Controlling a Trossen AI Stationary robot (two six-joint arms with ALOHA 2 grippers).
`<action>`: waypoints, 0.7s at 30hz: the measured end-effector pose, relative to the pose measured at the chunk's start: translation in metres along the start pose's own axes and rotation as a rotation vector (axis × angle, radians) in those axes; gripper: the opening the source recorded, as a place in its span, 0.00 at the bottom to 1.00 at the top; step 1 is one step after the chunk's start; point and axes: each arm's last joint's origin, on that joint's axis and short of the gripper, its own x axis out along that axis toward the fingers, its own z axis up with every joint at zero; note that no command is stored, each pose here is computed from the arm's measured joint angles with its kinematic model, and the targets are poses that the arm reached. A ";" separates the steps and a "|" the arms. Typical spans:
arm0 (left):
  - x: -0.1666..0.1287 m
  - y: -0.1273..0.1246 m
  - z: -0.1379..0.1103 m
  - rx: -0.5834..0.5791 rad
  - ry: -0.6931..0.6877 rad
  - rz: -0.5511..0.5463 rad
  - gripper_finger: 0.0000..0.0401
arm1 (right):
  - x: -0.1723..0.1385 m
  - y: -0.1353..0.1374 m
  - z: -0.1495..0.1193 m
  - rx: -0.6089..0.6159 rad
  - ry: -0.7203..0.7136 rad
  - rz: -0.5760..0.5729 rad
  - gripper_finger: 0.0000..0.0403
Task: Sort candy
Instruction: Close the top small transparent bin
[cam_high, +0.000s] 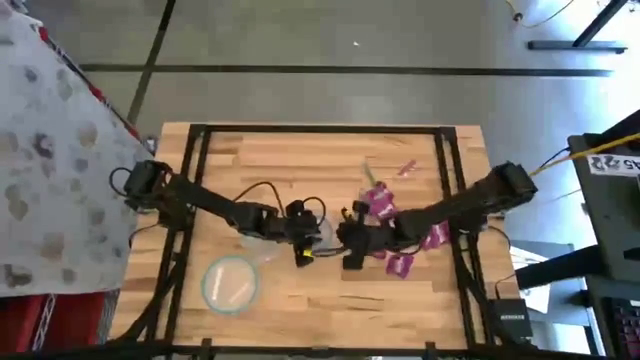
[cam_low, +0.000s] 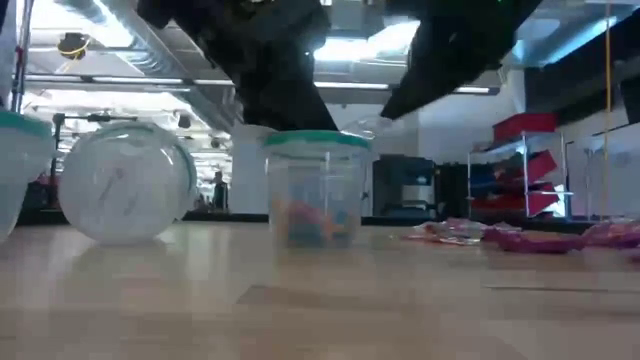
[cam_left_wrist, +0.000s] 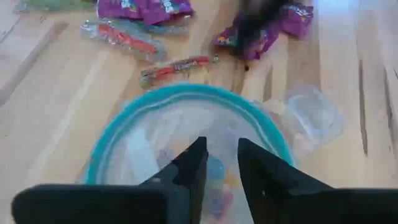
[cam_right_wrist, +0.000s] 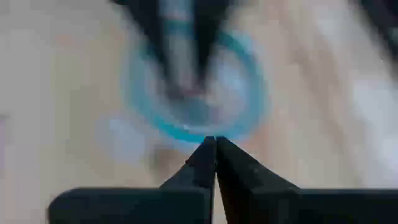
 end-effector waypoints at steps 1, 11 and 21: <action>0.000 0.000 0.000 0.000 0.001 0.001 0.19 | 0.002 0.002 0.000 0.003 0.000 0.043 0.00; 0.006 0.000 -0.004 0.005 0.023 0.007 0.17 | 0.035 0.002 -0.012 0.003 0.060 0.040 0.00; 0.017 0.003 -0.008 -0.012 0.049 0.002 0.08 | 0.047 -0.002 -0.012 0.018 0.018 -0.059 0.00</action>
